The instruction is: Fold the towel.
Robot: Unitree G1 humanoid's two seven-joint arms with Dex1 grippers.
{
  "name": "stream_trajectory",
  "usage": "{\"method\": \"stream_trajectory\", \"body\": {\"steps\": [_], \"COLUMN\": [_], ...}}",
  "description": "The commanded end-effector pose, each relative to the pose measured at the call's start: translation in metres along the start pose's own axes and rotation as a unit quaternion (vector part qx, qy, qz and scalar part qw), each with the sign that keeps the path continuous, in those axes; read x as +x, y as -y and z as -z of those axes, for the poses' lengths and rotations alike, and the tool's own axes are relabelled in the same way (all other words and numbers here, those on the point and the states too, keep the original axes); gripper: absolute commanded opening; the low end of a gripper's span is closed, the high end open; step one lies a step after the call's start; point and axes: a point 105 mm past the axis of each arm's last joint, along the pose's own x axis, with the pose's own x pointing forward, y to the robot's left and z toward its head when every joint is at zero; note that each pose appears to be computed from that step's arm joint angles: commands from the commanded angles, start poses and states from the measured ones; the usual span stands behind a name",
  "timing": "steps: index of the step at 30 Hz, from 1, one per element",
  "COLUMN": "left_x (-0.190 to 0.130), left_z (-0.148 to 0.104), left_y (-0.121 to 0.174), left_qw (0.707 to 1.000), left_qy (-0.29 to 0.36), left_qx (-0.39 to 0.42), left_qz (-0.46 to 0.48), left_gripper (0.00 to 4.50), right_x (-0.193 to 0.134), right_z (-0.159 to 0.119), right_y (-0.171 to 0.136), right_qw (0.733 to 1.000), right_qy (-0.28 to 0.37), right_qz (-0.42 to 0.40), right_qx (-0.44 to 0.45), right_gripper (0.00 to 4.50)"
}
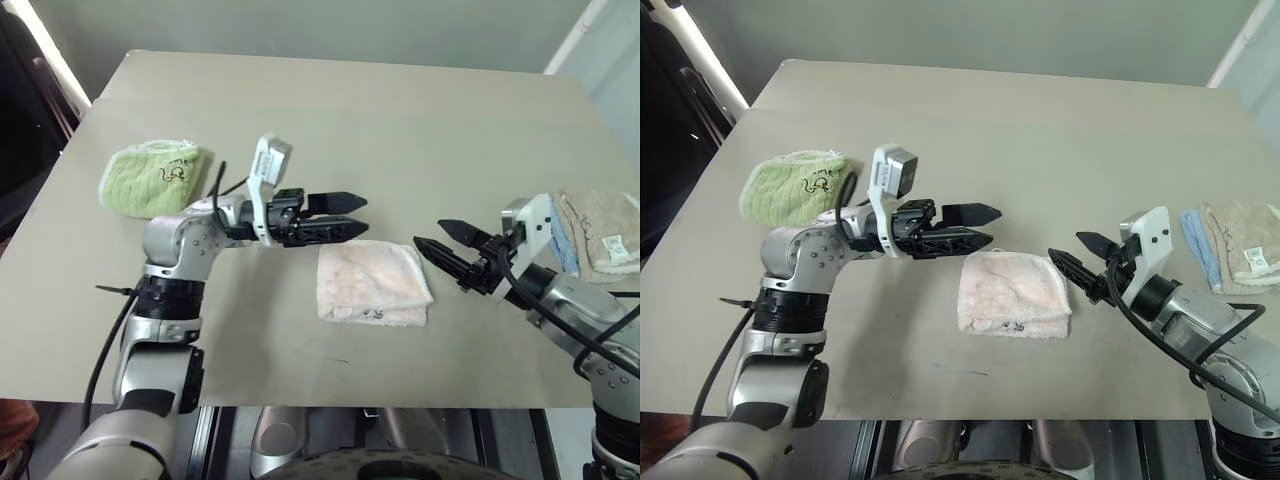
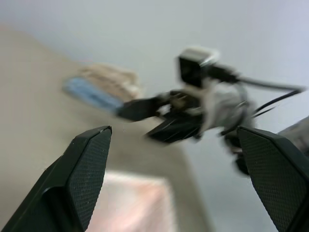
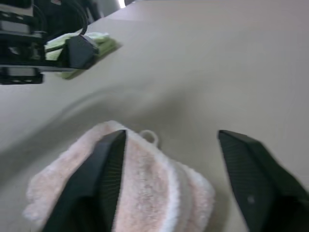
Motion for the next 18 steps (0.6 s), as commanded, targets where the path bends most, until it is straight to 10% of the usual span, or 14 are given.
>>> {"method": "stream_trajectory", "body": {"steps": [1, 6, 11, 18], "left_x": [-0.012, -0.023, -0.017, -0.002], "left_z": [-0.009, 0.009, 0.042, 0.066], "left_y": [-0.004, -0.005, -0.009, -0.018], "left_qw": [0.999, 0.997, 0.992, 0.99], "left_qy": [0.014, -0.018, -0.068, -0.075], "left_qx": [0.037, 0.056, 0.095, 0.109], "left_qz": [-0.026, -0.039, -0.04, -0.042], "left_gripper": [3.55, 1.76, 0.04, 0.04], "right_x": [0.004, 0.014, 0.025, 0.036], "right_z": [-0.012, -0.008, -0.005, 0.009], "right_y": [-0.011, -0.02, -0.024, -0.028], "right_qw": [0.999, 0.998, 0.996, 0.996], "right_qy": [0.023, 0.018, 0.016, 0.001], "right_qz": [-0.034, -0.063, -0.082, -0.091], "right_qx": [-0.015, -0.016, -0.014, -0.007], "right_gripper": [1.82, 0.03, 0.0, 0.0]}}
